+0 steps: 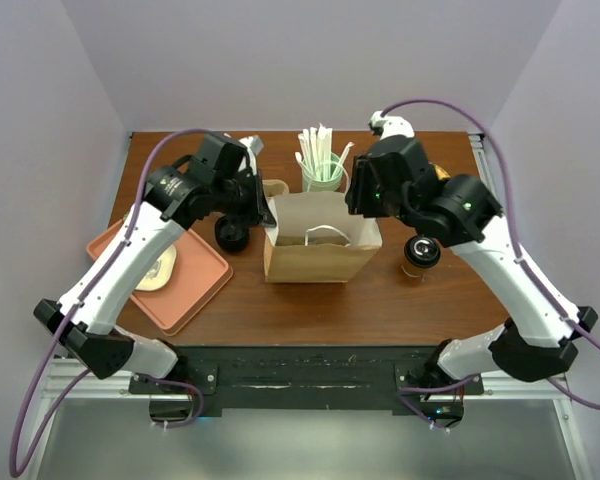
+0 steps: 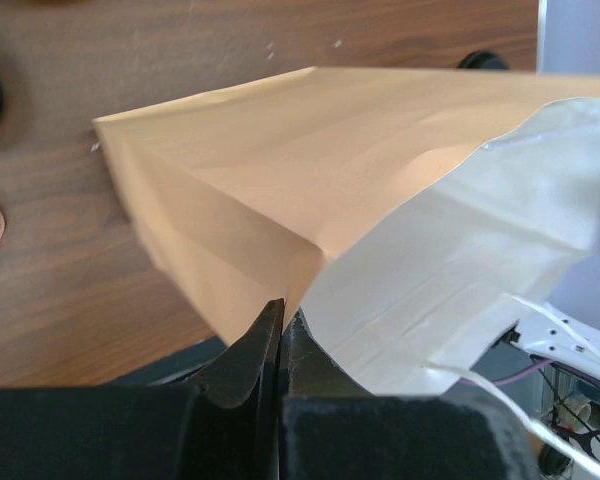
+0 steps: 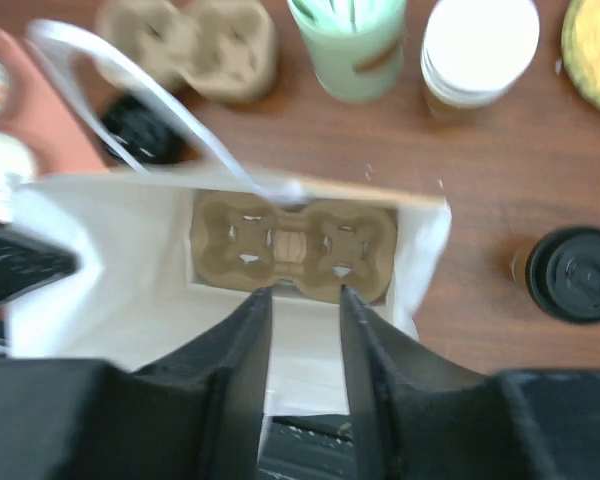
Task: Pack the takeout coffee
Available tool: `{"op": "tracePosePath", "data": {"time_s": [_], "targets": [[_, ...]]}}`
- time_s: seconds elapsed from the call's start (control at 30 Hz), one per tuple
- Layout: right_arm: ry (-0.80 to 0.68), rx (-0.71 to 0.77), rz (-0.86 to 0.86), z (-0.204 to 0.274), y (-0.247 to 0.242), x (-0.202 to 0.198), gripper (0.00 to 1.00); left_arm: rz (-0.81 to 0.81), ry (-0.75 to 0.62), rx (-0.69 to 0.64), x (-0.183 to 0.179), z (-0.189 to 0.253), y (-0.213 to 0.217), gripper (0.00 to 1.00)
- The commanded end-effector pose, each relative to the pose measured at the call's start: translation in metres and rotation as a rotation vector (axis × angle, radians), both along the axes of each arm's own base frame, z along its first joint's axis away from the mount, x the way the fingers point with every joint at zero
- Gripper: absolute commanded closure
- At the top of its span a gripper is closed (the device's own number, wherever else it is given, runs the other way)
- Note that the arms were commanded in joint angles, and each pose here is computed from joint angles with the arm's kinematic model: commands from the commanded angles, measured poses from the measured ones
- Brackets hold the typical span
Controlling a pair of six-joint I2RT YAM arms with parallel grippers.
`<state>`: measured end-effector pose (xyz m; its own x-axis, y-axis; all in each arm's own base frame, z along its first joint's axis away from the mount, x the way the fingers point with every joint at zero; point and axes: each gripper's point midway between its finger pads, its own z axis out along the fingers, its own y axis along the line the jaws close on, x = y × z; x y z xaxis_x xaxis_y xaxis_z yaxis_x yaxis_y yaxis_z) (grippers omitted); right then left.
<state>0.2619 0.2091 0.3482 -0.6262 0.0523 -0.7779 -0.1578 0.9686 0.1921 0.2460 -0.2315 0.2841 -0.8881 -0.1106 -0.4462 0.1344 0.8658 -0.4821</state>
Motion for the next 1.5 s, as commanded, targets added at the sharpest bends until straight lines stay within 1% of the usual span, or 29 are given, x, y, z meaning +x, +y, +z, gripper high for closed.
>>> {"op": "tracePosePath", "data": {"time_s": [0.0, 0.13, 0.23, 0.27, 0.3, 0.33, 0.37, 0.4, 0.47, 0.5, 0.57, 0.6, 0.63, 0.67, 0.73, 0.77, 0.83, 0.93, 1.07, 1.13, 1.2, 1.23, 1.27, 1.3, 1.47], "targets": [[-0.123, 0.108, -0.004, 0.061, -0.012, -0.009, 0.6, -0.067, -0.138, -0.077, 0.006, 0.045, -0.008, 1.0], [-0.23, 0.182, -0.031, 0.1, -0.025, -0.011, 0.51, -0.1, -0.172, -0.073, 0.002, 0.042, -0.005, 1.0], [-0.312, 0.236, -0.045, 0.123, -0.035, -0.015, 0.48, -0.125, -0.21, -0.078, -0.003, 0.035, -0.002, 1.0], [-0.329, 0.242, -0.053, 0.127, -0.038, -0.015, 0.48, -0.132, -0.219, -0.081, -0.002, 0.026, -0.003, 1.0], [-0.343, 0.247, -0.066, 0.13, -0.041, -0.015, 0.47, -0.149, -0.248, -0.11, -0.009, 0.031, -0.003, 1.0], [-0.35, 0.229, -0.077, 0.129, -0.046, -0.015, 0.47, -0.154, -0.264, -0.124, -0.011, 0.031, -0.003, 1.0], [-0.353, 0.204, -0.098, 0.125, -0.051, -0.013, 0.46, -0.156, -0.274, -0.129, -0.01, 0.021, -0.004, 1.0], [-0.347, 0.184, -0.101, 0.121, -0.053, -0.013, 0.45, -0.153, -0.305, -0.147, -0.016, 0.027, 0.001, 1.0], [-0.316, 0.153, -0.081, 0.107, -0.051, -0.015, 0.45, -0.164, -0.314, -0.146, -0.021, 0.016, 0.003, 1.0], [-0.29, 0.134, -0.081, 0.098, -0.053, -0.018, 0.46, -0.174, -0.333, -0.162, -0.028, 0.02, 0.006, 1.0], [-0.24, 0.127, -0.121, 0.082, -0.06, -0.022, 0.46, -0.183, -0.344, -0.159, -0.034, 0.013, 0.01, 1.0], [-0.216, 0.098, -0.136, 0.072, -0.066, -0.025, 0.46, -0.189, -0.376, -0.176, -0.04, 0.019, 0.013, 1.0], [-0.185, 0.071, -0.154, 0.056, -0.069, -0.026, 0.46, -0.195, -0.386, -0.185, -0.043, 0.019, 0.014, 1.0], [-0.178, 0.062, -0.161, 0.05, -0.073, -0.029, 0.46, -0.205, -0.397, -0.188, -0.045, 0.012, 0.014, 1.0], [-0.14, 0.016, -0.198, 0.026, -0.079, -0.029, 0.46, -0.228, -0.445, -0.227, -0.054, 0.017, 0.015, 1.0], [-0.128, 0.01, -0.213, 0.02, -0.081, -0.029, 0.45, -0.238, -0.43, -0.222, -0.058, 0.005, 0.016, 1.0], [-0.091, -0.021, -0.229, 0.003, -0.082, -0.031, 0.45, -0.264, -0.447, -0.249, -0.068, 0.004, 0.017, 1.0], [-0.039, -0.067, -0.255, -0.022, -0.084, -0.032, 0.42, -0.273, -0.453, -0.247, -0.077, -0.006, 0.023, 1.0], [0.004, -0.11, -0.283, -0.045, -0.086, -0.031, 0.36, -0.283, -0.398, -0.168, -0.08, -0.032, 0.031, 1.0], [0.022, -0.129, -0.3, -0.055, -0.089, -0.03, 0.32, -0.281, -0.394, -0.148, -0.079, -0.033, 0.034, 1.0], [0.053, -0.151, -0.319, -0.069, -0.097, -0.026, 0.28, -0.274, -0.423, -0.149, -0.079, -0.027, 0.036, 1.0], [0.071, -0.149, -0.351, -0.074, -0.107, -0.02, 0.27, -0.272, -0.434, -0.156, -0.079, -0.024, 0.037, 1.0], [0.085, -0.121, -0.336, -0.078, -0.103, -0.016, 0.25, -0.274, -0.448, -0.164, -0.082, -0.022, 0.038, 1.0], [0.104, -0.141, -0.34, -0.086, -0.108, -0.015, 0.21, -0.271, -0.454, -0.165, -0.083, -0.022, 0.039, 1.0], [0.19, -0.146, -0.407, -0.114, -0.134, 0.006, 0.14, -0.263, -0.44, -0.189, -0.093, -0.026, 0.043, 1.0]]}}
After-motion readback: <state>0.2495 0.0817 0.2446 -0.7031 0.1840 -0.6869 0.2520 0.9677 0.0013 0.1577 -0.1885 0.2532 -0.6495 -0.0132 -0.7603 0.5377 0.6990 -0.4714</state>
